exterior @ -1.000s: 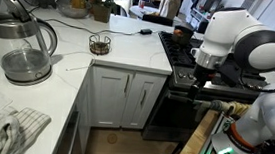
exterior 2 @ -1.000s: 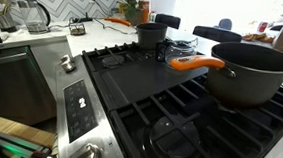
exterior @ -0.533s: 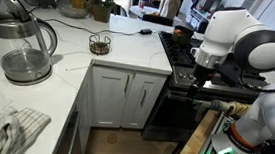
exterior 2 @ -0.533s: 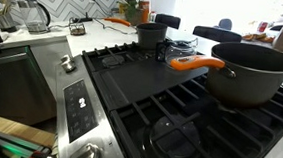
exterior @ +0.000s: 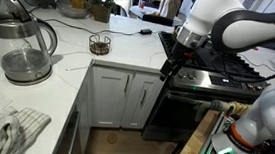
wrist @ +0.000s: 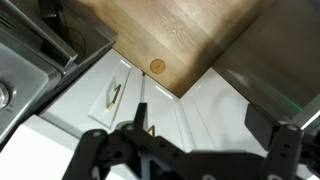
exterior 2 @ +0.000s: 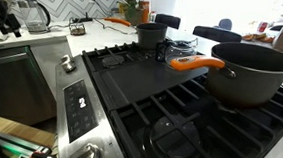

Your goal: Move the brown object to the right

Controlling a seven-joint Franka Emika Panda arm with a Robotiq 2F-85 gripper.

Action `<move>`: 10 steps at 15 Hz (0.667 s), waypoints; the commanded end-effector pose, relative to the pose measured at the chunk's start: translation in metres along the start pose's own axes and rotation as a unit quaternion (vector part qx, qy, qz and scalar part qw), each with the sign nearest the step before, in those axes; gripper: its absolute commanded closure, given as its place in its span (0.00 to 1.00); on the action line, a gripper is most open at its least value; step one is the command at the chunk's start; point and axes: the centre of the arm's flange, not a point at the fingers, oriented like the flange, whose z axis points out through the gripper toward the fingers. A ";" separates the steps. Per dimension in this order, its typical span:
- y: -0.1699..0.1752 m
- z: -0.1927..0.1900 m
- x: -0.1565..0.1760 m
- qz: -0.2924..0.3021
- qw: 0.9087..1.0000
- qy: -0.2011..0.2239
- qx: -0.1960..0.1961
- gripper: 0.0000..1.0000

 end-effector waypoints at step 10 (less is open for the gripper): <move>0.009 -0.031 0.152 0.090 0.993 0.079 0.011 0.00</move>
